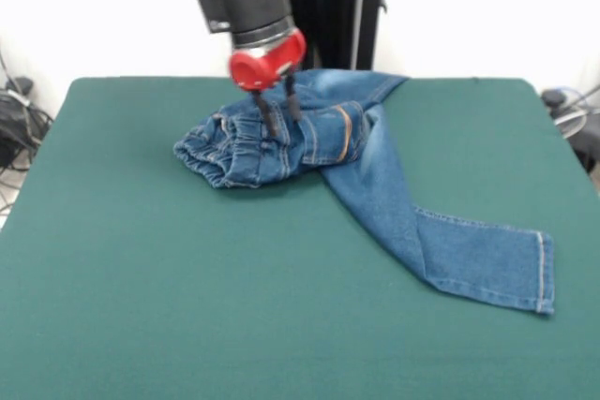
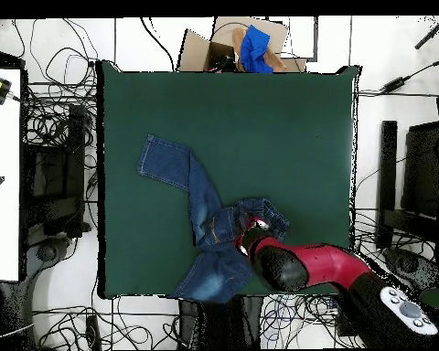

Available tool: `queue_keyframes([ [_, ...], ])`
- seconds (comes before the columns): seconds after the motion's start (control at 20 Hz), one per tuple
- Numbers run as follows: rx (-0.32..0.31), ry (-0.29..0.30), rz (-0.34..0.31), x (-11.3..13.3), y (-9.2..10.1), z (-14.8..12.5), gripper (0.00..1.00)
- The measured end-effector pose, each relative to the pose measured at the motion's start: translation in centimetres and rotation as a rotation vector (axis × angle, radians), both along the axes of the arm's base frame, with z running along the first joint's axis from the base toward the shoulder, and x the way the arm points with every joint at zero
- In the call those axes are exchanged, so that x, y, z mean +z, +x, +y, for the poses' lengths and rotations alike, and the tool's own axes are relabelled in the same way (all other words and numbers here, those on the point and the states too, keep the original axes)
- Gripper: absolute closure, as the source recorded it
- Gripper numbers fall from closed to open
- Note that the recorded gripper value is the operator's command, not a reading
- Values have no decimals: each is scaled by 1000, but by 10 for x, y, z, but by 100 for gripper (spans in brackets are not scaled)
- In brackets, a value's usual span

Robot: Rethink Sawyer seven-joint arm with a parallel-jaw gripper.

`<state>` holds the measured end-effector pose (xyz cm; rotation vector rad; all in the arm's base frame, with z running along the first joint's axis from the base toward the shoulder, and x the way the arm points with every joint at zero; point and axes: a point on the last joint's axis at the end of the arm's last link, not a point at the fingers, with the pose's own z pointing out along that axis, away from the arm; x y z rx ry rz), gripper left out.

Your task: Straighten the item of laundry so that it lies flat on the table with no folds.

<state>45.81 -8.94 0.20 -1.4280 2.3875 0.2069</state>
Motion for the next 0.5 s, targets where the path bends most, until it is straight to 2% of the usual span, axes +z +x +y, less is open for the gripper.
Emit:
queue_keyframes([
  [0.2,-79,54,0,-16,-10,-31,0],
  [0.35,-105,101,20,-24,-13,-37,0],
  [0.5,-106,119,31,-27,-12,-37,0],
])
